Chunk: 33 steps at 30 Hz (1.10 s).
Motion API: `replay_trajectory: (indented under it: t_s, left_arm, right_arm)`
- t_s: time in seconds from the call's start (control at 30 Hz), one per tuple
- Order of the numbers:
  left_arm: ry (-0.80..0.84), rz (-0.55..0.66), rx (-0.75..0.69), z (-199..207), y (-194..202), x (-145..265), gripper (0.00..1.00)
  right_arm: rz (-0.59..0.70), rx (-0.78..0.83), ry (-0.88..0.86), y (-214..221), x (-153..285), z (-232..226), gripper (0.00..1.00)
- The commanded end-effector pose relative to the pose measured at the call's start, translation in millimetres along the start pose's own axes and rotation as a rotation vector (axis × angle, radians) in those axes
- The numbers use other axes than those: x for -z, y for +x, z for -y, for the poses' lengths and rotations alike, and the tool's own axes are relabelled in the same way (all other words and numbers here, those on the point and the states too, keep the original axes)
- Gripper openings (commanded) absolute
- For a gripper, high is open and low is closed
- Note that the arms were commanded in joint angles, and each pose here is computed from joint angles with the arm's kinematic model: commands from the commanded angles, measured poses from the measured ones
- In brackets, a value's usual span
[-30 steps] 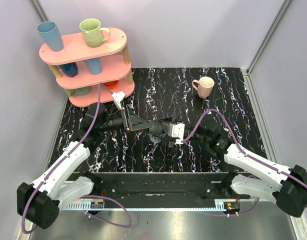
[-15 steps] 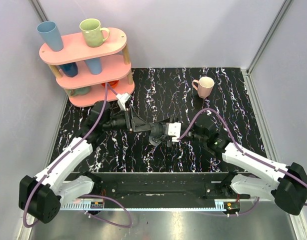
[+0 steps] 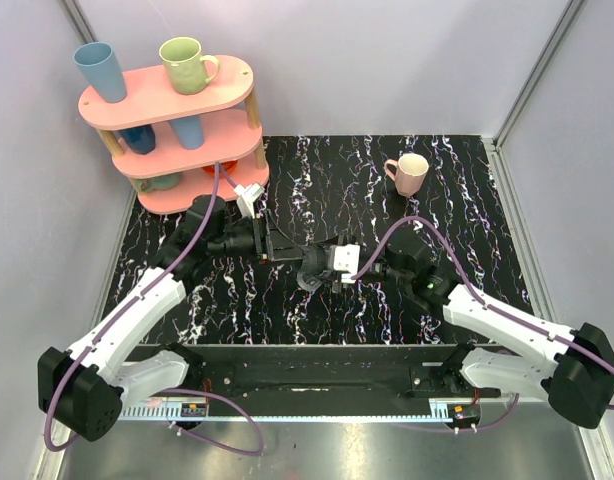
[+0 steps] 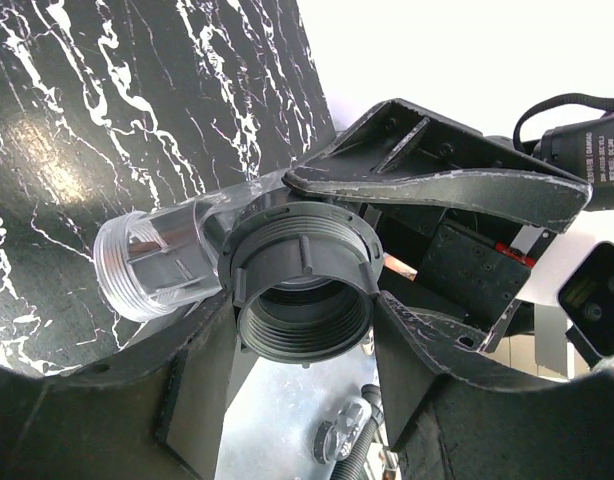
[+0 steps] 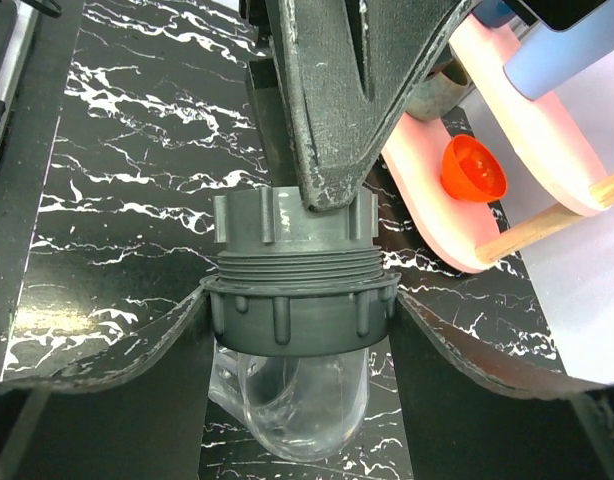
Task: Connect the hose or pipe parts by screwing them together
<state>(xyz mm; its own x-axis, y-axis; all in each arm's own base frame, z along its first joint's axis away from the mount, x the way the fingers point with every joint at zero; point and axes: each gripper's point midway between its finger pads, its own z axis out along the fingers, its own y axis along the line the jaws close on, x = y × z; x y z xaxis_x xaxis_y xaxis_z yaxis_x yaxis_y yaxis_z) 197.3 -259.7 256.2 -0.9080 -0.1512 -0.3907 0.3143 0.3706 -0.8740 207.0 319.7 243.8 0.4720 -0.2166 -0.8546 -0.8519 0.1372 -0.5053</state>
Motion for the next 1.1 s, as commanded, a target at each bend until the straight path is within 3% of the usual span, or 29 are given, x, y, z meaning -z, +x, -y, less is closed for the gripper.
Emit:
replay_trajectory:
  t_s: [0.0,0.2,0.27,0.53,0.7,1.07]
  left_arm:
    - [-0.068,0.08,0.026,-4,-17,1,0.0]
    - [-0.043,0.097,0.062,-3,-20,-2,0.0]
    - [0.03,0.096,0.011,7,-20,-4,0.0]
    - [0.035,-0.011,-0.19,-20,-2,-14,0.0]
    - [0.109,0.006,-0.419,-15,2,-15,0.0]
    - [0.205,-0.107,-0.69,-10,24,-22,0.0]
  right_arm:
    - [0.088,0.088,0.053,-37,-4,23,0.06]
    - [0.085,0.068,0.05,-37,-7,21,0.04]
    - [0.096,0.047,0.043,-38,-9,19,0.04]
    - [0.127,-0.026,-0.037,-54,-13,12,0.01]
    - [0.127,-0.06,-0.082,-59,-19,11,0.0]
    - [0.144,-0.119,-0.18,-66,-27,4,0.0]
